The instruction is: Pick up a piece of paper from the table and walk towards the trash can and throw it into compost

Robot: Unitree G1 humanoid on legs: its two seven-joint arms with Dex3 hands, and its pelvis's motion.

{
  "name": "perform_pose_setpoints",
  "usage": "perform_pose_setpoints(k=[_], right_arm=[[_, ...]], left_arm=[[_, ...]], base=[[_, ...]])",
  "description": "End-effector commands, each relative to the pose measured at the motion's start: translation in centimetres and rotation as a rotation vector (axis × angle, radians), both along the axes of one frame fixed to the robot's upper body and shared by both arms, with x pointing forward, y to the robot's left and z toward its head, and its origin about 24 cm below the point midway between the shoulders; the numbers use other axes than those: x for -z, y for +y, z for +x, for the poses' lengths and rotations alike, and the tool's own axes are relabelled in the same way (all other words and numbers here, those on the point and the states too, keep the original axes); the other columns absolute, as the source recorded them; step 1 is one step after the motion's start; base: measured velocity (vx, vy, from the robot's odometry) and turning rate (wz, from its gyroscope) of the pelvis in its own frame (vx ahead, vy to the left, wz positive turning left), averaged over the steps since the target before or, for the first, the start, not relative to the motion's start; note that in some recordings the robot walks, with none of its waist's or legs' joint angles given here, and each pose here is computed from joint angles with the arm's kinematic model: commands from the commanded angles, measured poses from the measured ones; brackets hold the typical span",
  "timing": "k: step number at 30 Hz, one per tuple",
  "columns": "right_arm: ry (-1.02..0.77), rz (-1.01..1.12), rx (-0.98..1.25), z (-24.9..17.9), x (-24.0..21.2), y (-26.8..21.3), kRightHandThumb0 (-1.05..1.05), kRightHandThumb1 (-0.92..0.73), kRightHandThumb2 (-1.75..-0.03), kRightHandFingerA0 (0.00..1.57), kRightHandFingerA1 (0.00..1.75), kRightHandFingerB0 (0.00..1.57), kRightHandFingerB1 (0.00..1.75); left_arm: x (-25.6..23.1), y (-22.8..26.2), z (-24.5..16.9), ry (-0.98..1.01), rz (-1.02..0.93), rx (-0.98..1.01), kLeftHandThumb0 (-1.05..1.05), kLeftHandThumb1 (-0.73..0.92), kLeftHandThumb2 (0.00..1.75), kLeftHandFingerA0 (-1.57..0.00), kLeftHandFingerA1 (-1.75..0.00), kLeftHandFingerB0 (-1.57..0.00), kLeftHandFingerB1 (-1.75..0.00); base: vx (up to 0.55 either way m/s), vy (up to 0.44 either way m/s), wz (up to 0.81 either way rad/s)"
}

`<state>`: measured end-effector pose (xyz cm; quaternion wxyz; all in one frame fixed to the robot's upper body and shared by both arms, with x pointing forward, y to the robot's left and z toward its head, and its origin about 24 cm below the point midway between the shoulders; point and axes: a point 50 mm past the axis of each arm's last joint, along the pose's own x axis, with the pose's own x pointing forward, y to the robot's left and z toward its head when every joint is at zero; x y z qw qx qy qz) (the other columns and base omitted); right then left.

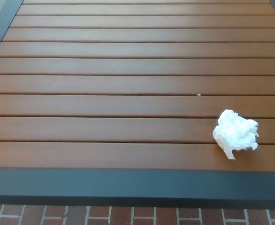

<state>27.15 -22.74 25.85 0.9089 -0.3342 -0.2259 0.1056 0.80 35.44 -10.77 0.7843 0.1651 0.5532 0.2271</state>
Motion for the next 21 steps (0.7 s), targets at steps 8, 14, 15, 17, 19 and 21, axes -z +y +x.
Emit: perform_pose_setpoints(k=[8, 14, 15, 17, 19, 21], right_arm=[[0.285, -0.212, 0.035, 2.5, 2.9, 2.3, -0.79, -0.48, -0.87, 0.04, 0.33, 0.04, 0.26], [0.314, -0.246, 0.036, 3.1, 3.8, 2.9, -0.65, -0.6, -0.6, 0.08, 0.37, 0.13, 0.24], [0.314, -0.247, 0.036, 3.1, 3.8, 3.0, -0.65, -0.6, -0.6, 0.08, 0.37, 0.13, 0.24], [0.332, -0.276, 0.045, 3.9, 4.3, 3.1, -0.68, -0.46, -0.86, 0.03, 0.43, 0.06, 0.32], [0.335, -0.28, 0.047, 4.1, 4.4, 3.1, -0.68, -0.46, -0.86, 0.03, 0.43, 0.06, 0.32], [0.327, -0.291, 0.05, 4.6, 4.3, 3.1, -0.36, -0.4, -0.97, 0.03, 0.53, 0.0, 0.49]], left_arm=[[-0.4, 0.2, 0.2, -0.057, 0.018, 0.017, -0.08, 0.69, 0.6, -0.89, -0.57, -0.79, -0.55], [-0.4, -0.1, 1.0, -0.099, 0.025, 0.042, -0.08, 0.7, 0.6, -0.91, -0.59, -0.8, -0.55], [-0.4, -0.1, 1.0, -0.099, 0.025, 0.042, -0.08, 0.7, 0.6, -0.91, -0.59, -0.8, -0.55], [-0.4, -0.3, 1.6, -0.108, 0.01, 0.051, -0.06, 0.71, 0.61, -0.9, -0.58, -0.79, -0.55], [-0.4, -0.3, 1.6, -0.11, 0.009, 0.052, -0.06, 0.71, 0.61, -0.9, -0.58, -0.79, -0.55], [-0.5, -0.4, 1.3, -0.106, -0.001, 0.056, -0.06, 0.73, 0.61, -0.87, -0.57, -0.78, -0.54]], base=[[0.0, 0.0, 0.0], [0.0, 0.0, 0.0], [0.0, 0.0, 0.0], [0.0, 0.0, 0.0], [0.0, 0.0, 0.0], [0.0, 0.0, 0.0]])
